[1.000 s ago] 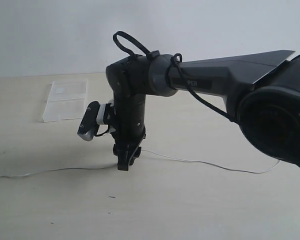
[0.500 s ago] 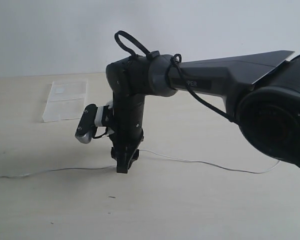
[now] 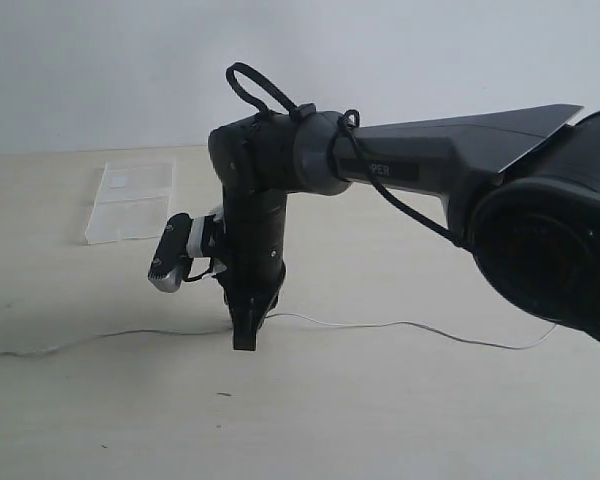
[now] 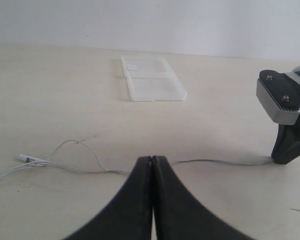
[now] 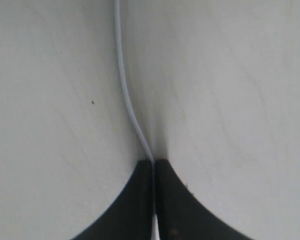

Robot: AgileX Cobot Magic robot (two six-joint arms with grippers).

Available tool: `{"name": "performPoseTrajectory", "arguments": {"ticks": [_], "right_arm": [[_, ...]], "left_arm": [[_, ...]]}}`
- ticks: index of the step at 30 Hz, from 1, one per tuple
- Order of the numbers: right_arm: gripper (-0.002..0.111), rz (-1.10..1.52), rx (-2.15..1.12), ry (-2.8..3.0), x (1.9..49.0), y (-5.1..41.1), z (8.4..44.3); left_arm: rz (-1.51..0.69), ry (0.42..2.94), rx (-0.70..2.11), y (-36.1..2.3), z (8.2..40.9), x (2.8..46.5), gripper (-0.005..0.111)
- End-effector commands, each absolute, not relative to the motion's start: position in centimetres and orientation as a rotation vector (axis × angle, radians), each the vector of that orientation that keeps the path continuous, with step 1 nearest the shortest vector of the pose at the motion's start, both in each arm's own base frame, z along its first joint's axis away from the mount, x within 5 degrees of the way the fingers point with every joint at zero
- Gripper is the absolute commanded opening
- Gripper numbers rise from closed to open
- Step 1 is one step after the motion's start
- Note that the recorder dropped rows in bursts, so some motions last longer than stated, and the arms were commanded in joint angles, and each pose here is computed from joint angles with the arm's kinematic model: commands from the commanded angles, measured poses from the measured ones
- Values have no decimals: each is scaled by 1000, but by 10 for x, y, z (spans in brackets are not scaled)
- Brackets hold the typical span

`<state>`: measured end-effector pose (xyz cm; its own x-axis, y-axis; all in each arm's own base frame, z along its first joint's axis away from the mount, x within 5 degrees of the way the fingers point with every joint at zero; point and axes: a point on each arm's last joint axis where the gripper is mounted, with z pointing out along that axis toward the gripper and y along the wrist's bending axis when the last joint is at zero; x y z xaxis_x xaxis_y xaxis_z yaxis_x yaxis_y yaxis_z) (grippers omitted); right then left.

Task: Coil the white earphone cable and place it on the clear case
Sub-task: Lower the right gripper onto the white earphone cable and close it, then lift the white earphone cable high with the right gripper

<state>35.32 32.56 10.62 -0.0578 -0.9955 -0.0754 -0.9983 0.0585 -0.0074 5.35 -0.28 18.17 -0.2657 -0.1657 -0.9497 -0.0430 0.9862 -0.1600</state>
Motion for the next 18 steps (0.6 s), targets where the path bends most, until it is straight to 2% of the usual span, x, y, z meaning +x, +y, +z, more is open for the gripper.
{"name": "performPoseTrajectory", "arguments": {"ticks": [1, 9, 18], "right_arm": [[0, 27, -2129, 2240, 353, 320, 114], [0, 75, -1990, 2147, 348, 320, 190], [0, 454, -1671, 1977, 320, 325, 295]], "left_arm": [[-125, 1832, -157, -3, 181, 53, 0], [-125, 1832, -157, -3, 181, 53, 0], [-125, 1832, -157, -3, 181, 53, 0]]}}
